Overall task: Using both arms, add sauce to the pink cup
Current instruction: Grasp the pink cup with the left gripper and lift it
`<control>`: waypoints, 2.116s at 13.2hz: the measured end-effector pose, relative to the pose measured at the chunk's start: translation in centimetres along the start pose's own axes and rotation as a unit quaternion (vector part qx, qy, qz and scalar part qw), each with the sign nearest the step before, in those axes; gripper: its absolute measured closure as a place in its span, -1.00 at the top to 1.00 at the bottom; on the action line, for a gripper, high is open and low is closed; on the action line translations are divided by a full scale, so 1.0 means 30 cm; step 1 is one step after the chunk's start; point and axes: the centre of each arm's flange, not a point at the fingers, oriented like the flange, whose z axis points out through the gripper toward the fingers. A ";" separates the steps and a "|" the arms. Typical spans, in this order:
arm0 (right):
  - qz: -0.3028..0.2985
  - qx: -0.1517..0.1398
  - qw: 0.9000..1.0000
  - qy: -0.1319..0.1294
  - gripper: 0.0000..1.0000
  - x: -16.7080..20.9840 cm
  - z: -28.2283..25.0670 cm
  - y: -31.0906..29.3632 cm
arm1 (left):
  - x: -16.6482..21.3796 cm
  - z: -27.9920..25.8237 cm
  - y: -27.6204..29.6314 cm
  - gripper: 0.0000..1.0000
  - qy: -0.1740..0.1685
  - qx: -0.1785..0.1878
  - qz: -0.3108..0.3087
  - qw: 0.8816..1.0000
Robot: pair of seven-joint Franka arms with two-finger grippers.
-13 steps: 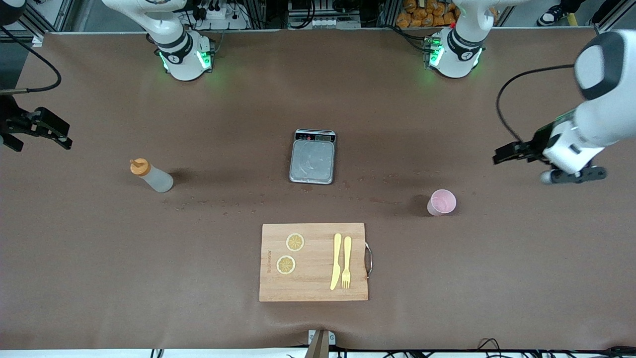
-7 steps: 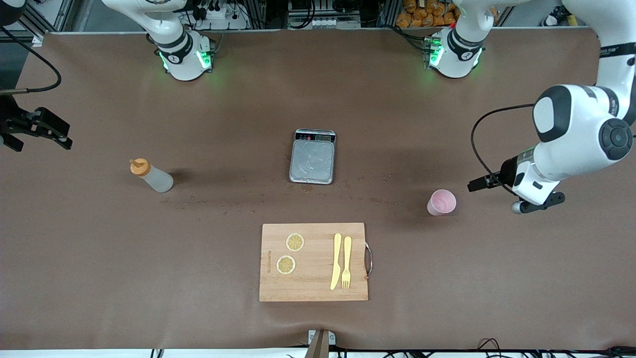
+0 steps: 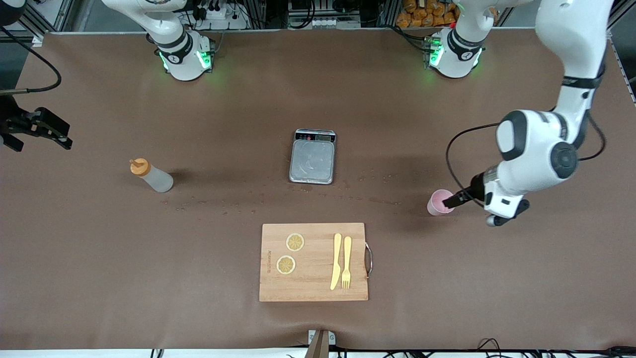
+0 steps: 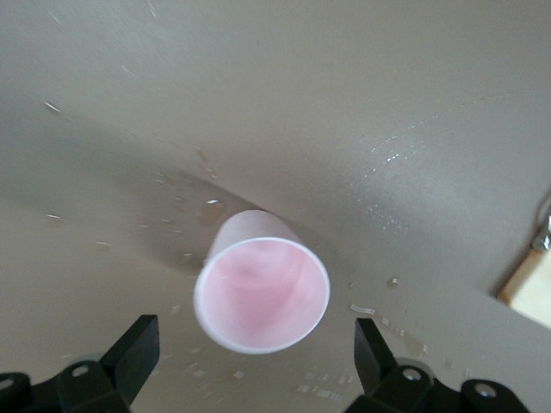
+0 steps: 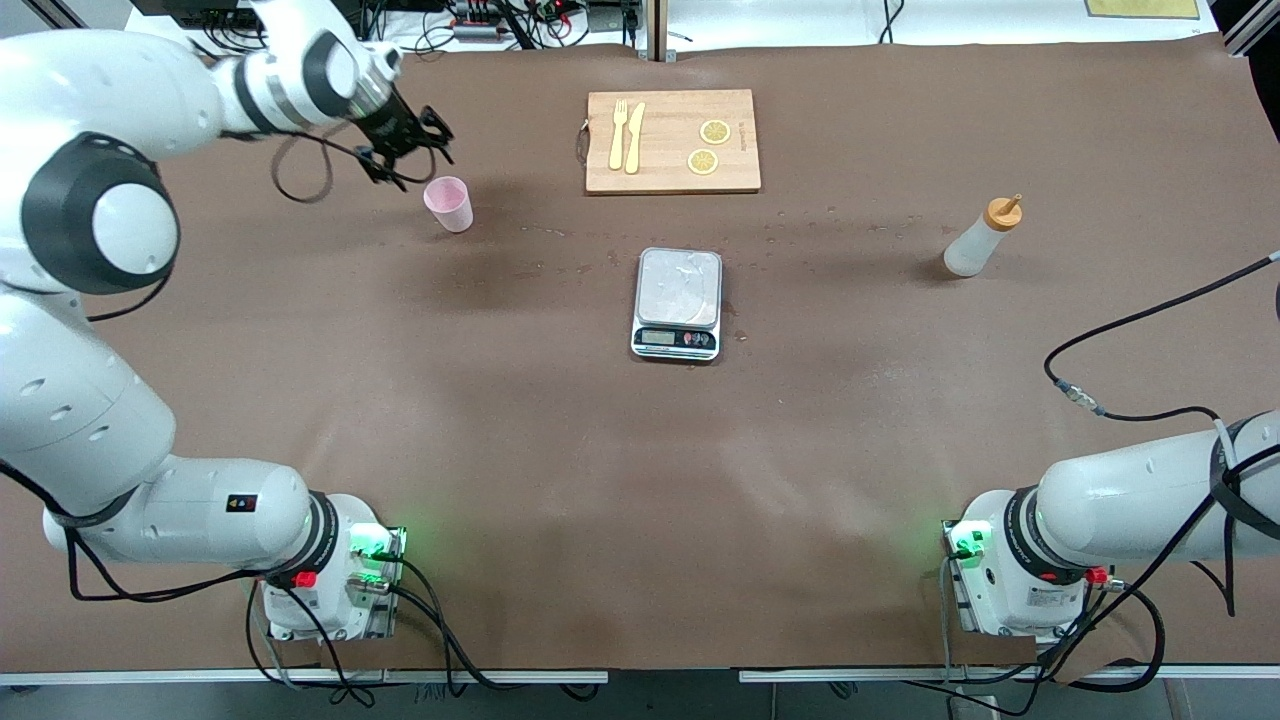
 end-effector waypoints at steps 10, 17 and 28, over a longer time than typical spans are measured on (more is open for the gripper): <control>0.000 0.000 1.000 0.000 1.00 0.000 0.000 0.001 | -0.019 0.106 -0.093 1.00 0.006 0.008 -0.028 1.000; 0.000 0.000 1.000 -0.002 1.00 0.002 0.005 0.001 | -0.004 0.120 -0.153 0.81 0.007 0.017 -0.013 1.000; 0.000 0.000 1.000 -0.002 1.00 0.002 0.005 0.002 | 0.000 0.069 -0.119 -0.95 0.037 0.002 0.025 0.999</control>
